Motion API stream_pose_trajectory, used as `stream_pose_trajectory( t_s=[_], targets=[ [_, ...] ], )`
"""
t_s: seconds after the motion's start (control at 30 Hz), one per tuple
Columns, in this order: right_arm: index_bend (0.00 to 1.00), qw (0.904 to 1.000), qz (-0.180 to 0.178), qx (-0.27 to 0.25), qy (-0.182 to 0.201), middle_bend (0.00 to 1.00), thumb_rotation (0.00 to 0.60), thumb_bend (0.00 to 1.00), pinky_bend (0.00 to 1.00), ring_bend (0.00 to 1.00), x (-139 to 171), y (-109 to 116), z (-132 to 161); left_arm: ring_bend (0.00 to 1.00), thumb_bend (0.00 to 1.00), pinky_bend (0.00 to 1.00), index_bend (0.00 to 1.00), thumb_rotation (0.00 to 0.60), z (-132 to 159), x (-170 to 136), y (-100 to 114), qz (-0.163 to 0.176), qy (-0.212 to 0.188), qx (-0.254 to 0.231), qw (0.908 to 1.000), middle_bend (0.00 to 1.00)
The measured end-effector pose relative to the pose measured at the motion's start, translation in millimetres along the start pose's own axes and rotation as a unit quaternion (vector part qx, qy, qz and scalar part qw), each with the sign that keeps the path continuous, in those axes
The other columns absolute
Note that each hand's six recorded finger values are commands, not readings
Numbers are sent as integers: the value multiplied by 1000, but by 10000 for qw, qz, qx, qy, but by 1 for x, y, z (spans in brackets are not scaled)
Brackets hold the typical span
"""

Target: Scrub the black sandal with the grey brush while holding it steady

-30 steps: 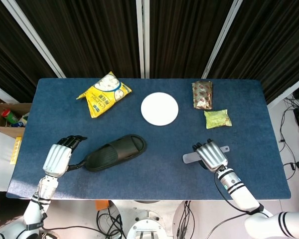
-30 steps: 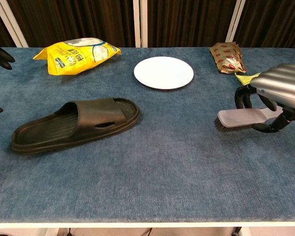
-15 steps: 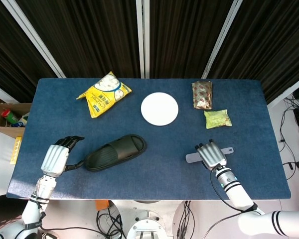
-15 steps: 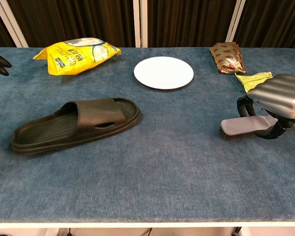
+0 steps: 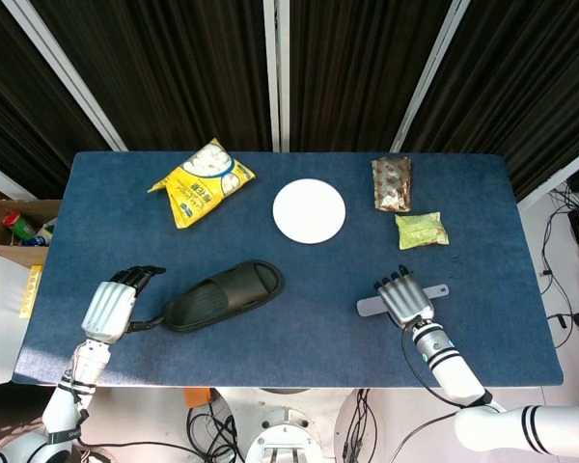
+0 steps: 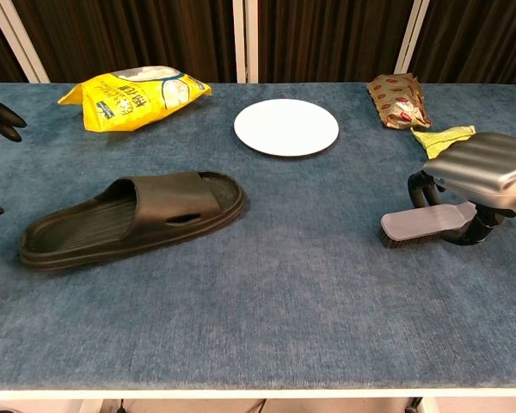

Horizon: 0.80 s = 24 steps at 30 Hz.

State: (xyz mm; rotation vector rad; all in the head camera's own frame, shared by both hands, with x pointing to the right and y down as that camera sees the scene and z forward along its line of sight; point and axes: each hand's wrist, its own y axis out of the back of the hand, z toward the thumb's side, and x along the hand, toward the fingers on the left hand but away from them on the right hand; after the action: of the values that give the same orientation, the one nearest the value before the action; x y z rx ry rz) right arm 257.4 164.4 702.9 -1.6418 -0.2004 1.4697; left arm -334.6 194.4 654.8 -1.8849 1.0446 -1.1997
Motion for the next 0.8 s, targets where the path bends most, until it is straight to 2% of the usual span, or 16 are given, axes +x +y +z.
stream_pose_trajectory(
  t_s=[0.37,0.5,0.57,0.63,0.8],
  targets=[
    [270,9999,3,-105,40,274,600,324,130,162,2,2,-1,260,129,361,234,577,2,1,-2,-70,-20,-28,10000,273],
    [90,9998,-53,-158,62,128,600,260,28,22,6,5,-2,260,129,361,234,579,3,0,-1,-61,-30,-32,10000,274],
    [16,9997,-131,-180,50,49,600,209,0,0,12,8,-5,260,129,361,234,577,3,0,0,-43,-34,-25,10000,273],
    [0,9994,-246,-237,-23,4,600,181,0,0,20,11,-11,260,130,360,234,579,3,-1,1,-15,-34,-11,10000,273],
    [0,9942,-634,-788,-357,0,600,176,0,0,49,15,-33,258,133,358,235,564,1,-3,4,60,11,93,9999,273]
  ],
)
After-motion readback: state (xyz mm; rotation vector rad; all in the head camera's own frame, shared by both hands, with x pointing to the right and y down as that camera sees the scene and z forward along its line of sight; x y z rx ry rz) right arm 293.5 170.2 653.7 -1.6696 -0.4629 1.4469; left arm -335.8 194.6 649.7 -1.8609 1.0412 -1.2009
